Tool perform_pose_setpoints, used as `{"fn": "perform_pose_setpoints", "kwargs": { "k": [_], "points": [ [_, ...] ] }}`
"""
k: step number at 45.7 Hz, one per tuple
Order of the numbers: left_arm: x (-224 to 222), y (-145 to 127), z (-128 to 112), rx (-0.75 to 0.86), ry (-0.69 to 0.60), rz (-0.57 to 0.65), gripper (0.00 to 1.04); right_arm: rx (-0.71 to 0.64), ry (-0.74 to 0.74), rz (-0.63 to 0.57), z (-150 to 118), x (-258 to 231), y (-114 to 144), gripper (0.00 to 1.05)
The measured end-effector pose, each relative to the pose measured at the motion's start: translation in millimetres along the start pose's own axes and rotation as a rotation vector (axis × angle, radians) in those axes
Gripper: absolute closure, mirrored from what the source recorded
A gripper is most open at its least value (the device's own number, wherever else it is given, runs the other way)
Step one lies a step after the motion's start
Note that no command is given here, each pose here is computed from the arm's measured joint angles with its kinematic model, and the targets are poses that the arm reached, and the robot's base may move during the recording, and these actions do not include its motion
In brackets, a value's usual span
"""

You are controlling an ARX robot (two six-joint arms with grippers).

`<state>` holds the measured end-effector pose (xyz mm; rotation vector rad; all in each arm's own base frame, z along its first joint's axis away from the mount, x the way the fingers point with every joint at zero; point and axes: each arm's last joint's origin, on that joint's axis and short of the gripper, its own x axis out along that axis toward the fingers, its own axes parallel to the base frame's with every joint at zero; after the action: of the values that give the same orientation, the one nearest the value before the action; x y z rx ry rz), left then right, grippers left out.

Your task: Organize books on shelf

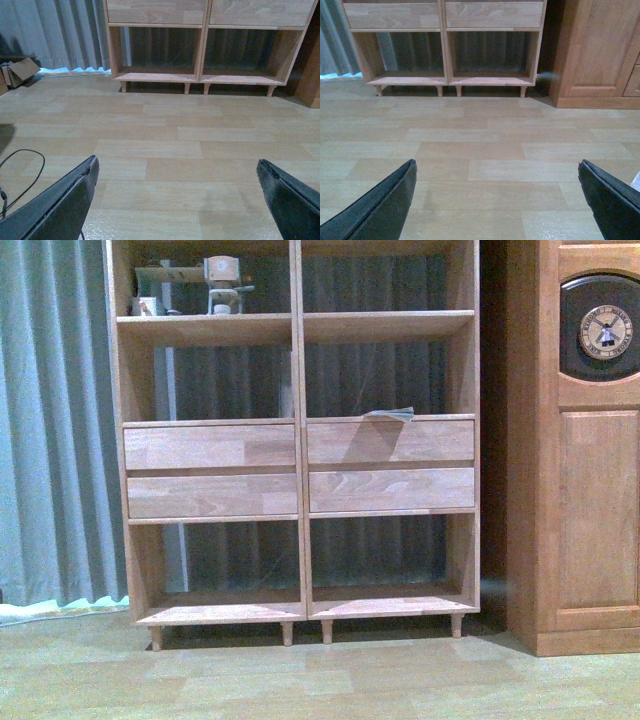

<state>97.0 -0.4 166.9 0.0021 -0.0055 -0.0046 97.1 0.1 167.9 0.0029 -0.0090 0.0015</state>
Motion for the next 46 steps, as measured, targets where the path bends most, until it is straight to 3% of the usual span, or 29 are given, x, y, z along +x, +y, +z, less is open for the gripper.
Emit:
{"fn": "perform_pose_setpoints", "kwargs": {
  "k": [46],
  "points": [
    [0.0,0.0,0.0,0.000,0.000,0.000,0.07,0.000,0.000,0.000,0.0,0.0,0.0,0.07]
  ]
}}
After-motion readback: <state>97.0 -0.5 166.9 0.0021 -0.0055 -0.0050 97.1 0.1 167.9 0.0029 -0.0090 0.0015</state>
